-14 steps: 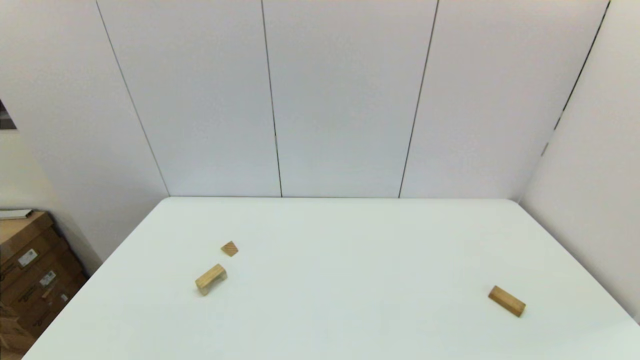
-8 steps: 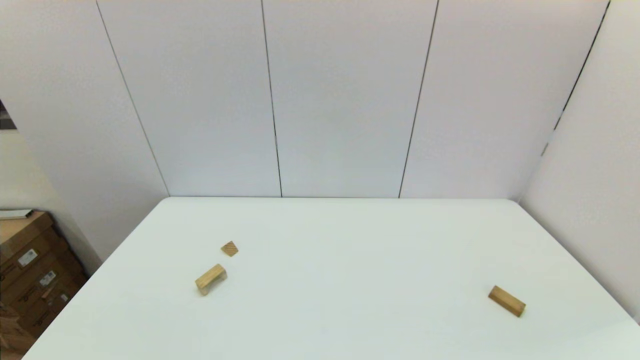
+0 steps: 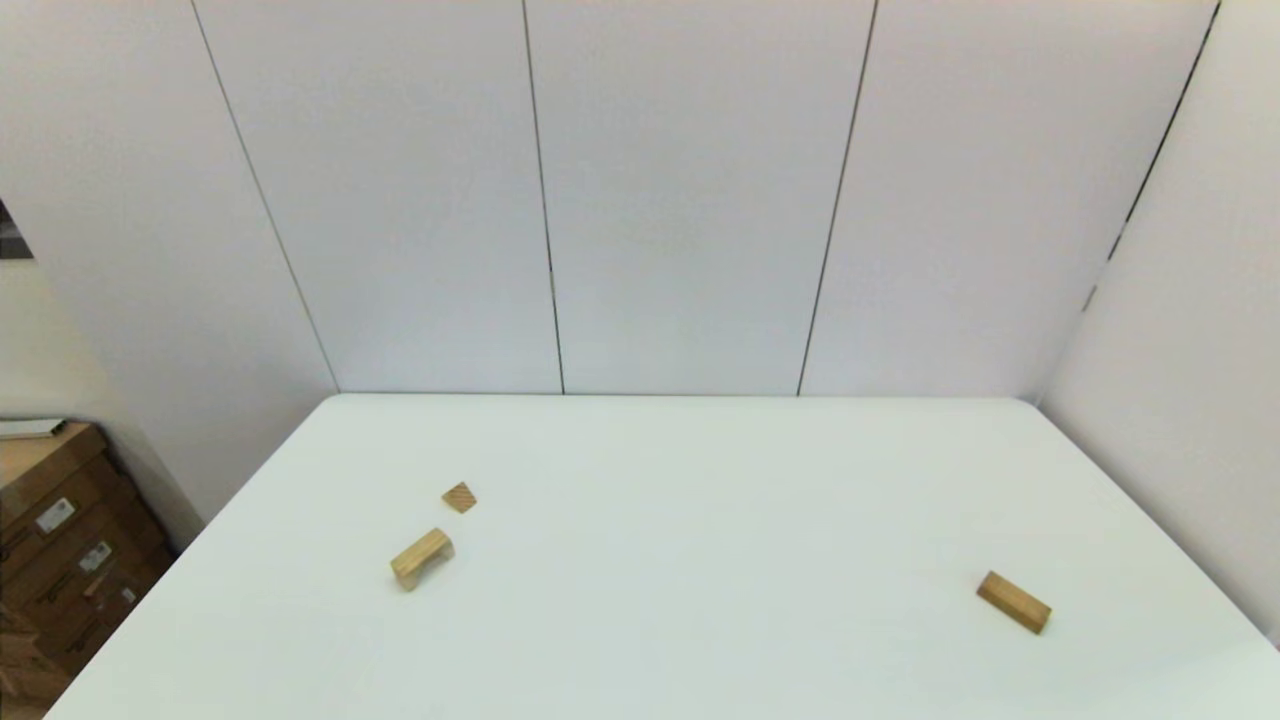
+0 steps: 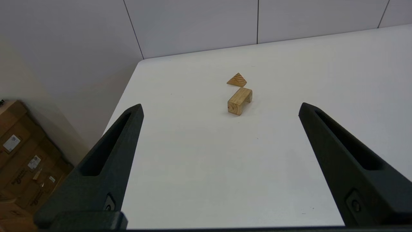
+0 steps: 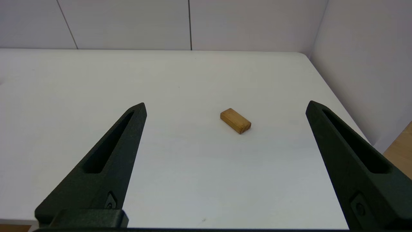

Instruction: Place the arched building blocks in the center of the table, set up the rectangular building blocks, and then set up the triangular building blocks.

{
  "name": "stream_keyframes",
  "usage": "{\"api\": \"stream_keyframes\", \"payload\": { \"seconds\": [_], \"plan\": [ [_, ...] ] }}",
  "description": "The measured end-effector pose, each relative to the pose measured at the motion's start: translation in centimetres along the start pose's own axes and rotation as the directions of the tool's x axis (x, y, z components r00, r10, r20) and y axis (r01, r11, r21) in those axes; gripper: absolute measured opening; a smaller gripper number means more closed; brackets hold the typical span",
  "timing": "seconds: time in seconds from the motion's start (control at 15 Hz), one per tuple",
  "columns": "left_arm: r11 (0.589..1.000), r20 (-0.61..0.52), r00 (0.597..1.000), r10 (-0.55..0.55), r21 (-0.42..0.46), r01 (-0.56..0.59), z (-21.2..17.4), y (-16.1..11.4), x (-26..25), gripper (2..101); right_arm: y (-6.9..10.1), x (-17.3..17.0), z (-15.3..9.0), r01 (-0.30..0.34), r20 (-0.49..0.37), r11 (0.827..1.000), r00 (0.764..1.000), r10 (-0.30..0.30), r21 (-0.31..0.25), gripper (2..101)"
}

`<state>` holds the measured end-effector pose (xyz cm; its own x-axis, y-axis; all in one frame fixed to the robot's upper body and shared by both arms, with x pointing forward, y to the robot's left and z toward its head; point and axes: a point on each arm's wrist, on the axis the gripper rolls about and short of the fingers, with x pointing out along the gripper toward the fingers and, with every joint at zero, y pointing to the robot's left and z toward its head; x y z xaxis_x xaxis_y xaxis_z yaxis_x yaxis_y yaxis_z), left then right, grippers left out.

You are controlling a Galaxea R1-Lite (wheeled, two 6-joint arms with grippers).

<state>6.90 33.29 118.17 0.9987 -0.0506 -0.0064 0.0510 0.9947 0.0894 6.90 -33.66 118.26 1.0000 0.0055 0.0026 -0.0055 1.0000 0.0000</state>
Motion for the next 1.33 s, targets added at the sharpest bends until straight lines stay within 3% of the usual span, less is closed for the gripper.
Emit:
{"api": "stream_keyframes", "payload": {
  "seconds": [0.8, 1.13, 1.33],
  "plan": [
    [1.0, -0.009, 1.0, 0.007, 0.003, -0.007, 0.8, 0.1, -0.1, 97.7, 0.0, 0.0, 0.0, 0.0, 0.0, 1.0, 1.0, 0.0, 0.0, 98.0],
    [1.0, -0.147, 0.989, -0.029, -0.015, 0.027, 6.3, 0.5, 1.4, 97.8, 0.0, 0.0, 0.0, 0.0, 0.0, 1.0, 1.0, 0.0, 0.0, 98.0],
    [0.994, -0.286, 0.952, -0.107, -0.05, 0.096, 10.5, 0.9, 3.7, 97.8, 0.0, 0.0, 0.0, 0.0, 0.0, 1.0, 1.0, 0.0, 0.0, 98.0]
  ]
}}
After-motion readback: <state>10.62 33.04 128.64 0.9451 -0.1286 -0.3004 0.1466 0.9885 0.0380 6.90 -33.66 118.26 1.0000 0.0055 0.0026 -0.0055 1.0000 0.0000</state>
